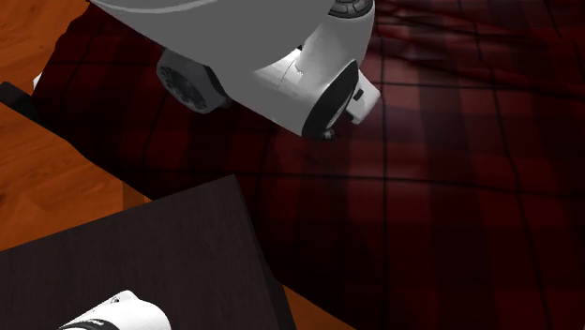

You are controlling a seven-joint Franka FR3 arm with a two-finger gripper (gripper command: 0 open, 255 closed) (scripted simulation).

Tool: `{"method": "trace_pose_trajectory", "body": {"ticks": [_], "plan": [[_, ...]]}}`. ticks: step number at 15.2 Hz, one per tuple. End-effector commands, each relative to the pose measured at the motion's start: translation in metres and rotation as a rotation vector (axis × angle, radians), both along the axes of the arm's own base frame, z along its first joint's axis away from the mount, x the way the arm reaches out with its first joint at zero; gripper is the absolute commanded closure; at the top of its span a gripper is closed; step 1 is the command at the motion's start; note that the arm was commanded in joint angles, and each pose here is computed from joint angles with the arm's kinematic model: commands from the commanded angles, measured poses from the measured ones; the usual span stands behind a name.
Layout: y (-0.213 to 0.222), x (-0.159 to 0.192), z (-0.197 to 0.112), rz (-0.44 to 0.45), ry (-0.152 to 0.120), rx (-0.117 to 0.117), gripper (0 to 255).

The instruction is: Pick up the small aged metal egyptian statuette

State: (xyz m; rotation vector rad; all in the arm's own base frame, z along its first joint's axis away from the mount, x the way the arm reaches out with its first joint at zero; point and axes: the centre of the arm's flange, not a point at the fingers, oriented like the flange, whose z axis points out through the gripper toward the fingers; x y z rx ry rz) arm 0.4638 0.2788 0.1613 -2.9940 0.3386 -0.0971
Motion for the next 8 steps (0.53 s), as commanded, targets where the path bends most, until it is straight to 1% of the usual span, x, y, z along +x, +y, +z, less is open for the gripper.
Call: {"method": "trace_pose_trajectory", "body": {"ticks": [1,6,8], "plan": [[0.0,0.0,0.012,0.0,0.0,0.0,255],[0.0,0.0,0.039,0.0,0.0,0.0,255],[0.0,0.0,0.039,0.0,0.0,0.0,255]]}}
